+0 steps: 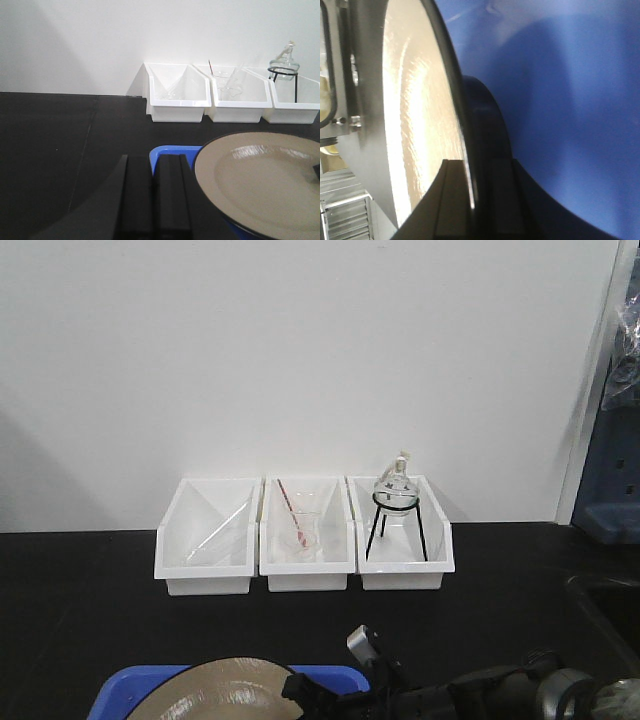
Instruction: Place disk in tray to left cabinet
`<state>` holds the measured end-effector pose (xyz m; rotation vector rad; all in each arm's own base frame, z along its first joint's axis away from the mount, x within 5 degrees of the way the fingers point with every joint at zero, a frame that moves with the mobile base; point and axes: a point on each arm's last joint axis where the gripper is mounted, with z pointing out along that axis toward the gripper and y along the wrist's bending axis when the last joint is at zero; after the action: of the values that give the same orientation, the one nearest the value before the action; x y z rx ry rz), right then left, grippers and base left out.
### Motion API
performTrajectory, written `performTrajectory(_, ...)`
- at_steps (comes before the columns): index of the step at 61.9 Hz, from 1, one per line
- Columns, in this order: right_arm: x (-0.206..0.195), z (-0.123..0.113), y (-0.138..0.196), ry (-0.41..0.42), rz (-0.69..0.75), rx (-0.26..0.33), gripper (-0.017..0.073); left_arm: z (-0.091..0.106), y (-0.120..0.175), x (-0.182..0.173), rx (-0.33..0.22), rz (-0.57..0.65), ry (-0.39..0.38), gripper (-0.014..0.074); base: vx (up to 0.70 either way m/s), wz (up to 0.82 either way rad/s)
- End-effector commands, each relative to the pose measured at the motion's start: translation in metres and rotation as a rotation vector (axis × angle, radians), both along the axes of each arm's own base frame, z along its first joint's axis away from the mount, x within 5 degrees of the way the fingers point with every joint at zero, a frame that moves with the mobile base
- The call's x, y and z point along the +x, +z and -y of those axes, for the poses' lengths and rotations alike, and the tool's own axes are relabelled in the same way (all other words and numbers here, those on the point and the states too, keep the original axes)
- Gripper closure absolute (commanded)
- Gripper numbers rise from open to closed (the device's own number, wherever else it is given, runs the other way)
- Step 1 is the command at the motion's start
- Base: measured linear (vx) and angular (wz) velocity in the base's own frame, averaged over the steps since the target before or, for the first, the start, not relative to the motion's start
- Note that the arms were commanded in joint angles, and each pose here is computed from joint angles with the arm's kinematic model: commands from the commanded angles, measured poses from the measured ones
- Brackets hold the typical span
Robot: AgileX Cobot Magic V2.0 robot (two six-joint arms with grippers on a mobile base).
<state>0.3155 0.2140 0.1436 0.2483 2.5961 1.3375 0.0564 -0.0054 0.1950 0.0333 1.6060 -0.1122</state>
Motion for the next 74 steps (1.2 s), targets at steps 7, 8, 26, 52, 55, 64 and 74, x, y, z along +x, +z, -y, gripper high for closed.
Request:
performTrajectory(7, 0.006, -0.004, 0.032, -0.015, 0.069, 0.103, 0.0473, 0.000, 0.004, -0.001, -0.025, 0.084, 0.005, 0.0597, 0.00, 0.00)
performTrajectory(8, 0.006, -0.004, 0.032, -0.013, 0.073, 0.100, 0.0453, 0.000, 0.004, -0.001, -0.025, 0.084, 0.005, 0.0597, 0.00, 0.00)
performTrajectory(26, 0.005, -0.003, 0.031, 0.083, 0.210, 0.032, 0.0137, 0.000, 0.004, -0.001, -0.025, 0.084, 0.005, 0.0597, 0.00, 0.00)
performTrajectory(52, 0.023, 0.020, 0.032, 0.152, 0.612, -0.423, 0.0093, 0.000, 0.004, -0.001, -0.025, 0.084, 0.005, 0.0597, 0.00, 0.00)
performTrajectory(55, 0.025, 0.025, 0.036, 0.144, 0.656, -0.492, 0.0093, 0.000, 0.004, -0.001, -0.025, 0.084, 0.005, 0.0597, 0.00, 0.00)
performTrajectory(64, 0.031, 0.038, 0.047, 0.098, 0.738, -0.665, 0.0093, 0.000, 0.004, -0.001, -0.025, 0.084, 0.005, 0.0597, 0.00, 0.00)
performTrajectory(74, 0.034, 0.054, 0.071, -0.005, 0.788, -0.806, 0.0093, 0.000, 0.004, -0.001, -0.025, 0.084, 0.005, 0.0597, 0.00, 0.00)
